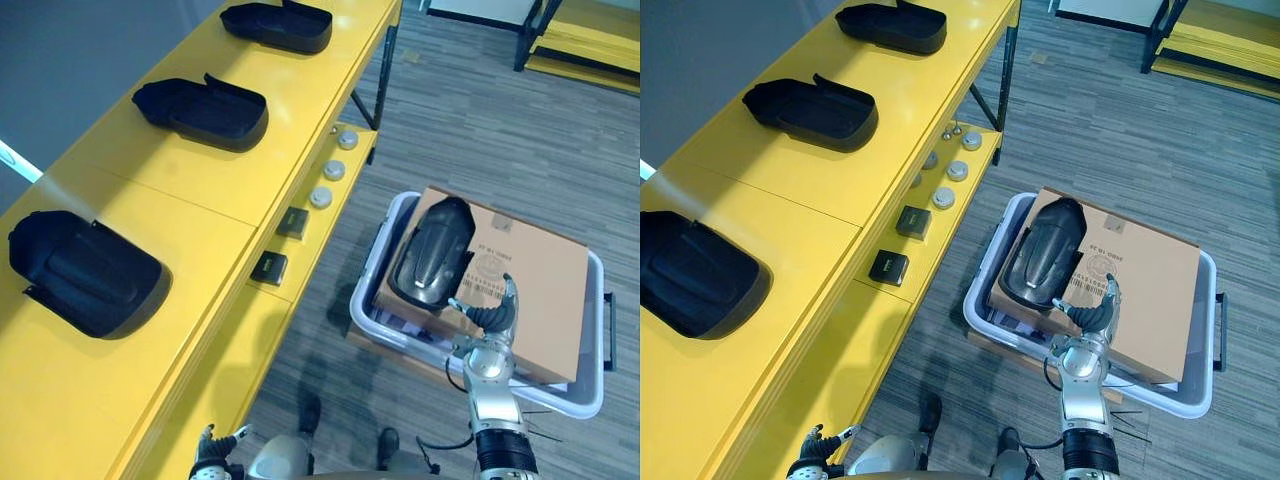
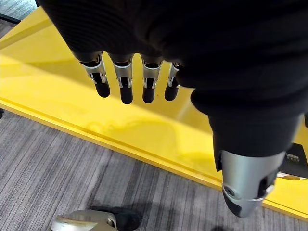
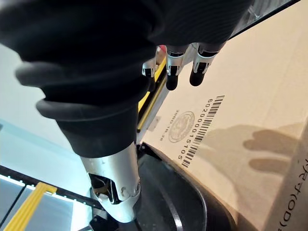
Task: Walk over and take plastic housings, then place them on the shelf
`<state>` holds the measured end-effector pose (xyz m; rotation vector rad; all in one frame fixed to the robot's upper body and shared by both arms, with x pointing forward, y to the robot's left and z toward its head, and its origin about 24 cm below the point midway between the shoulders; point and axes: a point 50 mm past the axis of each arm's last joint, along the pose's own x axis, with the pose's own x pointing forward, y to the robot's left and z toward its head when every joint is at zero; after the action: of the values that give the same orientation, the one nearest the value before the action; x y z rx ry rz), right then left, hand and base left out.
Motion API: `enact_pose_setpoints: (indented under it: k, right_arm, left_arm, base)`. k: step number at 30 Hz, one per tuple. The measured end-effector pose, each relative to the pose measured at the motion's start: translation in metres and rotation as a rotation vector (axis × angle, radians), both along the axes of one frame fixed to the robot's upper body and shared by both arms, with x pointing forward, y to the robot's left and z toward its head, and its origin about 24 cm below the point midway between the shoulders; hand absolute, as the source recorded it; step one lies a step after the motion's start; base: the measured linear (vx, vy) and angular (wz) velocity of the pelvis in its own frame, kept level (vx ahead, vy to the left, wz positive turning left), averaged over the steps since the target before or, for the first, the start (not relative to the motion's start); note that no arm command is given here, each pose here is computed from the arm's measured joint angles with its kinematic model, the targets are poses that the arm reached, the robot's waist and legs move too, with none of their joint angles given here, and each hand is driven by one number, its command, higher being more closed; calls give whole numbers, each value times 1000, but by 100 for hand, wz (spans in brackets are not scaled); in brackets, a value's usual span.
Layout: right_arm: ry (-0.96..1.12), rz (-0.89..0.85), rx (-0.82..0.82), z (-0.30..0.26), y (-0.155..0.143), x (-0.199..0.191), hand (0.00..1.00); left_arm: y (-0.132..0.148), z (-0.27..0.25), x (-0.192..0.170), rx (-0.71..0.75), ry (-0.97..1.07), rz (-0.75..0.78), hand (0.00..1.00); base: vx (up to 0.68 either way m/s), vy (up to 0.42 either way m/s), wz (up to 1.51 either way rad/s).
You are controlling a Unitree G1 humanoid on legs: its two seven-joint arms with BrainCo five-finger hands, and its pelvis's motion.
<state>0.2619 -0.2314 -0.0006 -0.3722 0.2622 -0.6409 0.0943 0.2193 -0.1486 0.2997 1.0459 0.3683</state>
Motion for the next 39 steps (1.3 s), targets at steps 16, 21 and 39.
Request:
enact_pose_setpoints:
  k: [16,21,39]
  right_arm:
    - [45,-106,130,8,-7,50,0]
    - [31,-154,156,20,-17,62,100]
    - [19,-160,236,2,-16,34,100]
  left_arm:
    - [-5,0,1,-7,-17,31,0]
    - [-7,0,3,-26,-31,59,0]
    - [-3,1,6,-28,-29,71,0]
  base:
    - [6,-1,5]
    - [-27,2,2]
    - [-12,-12,-5]
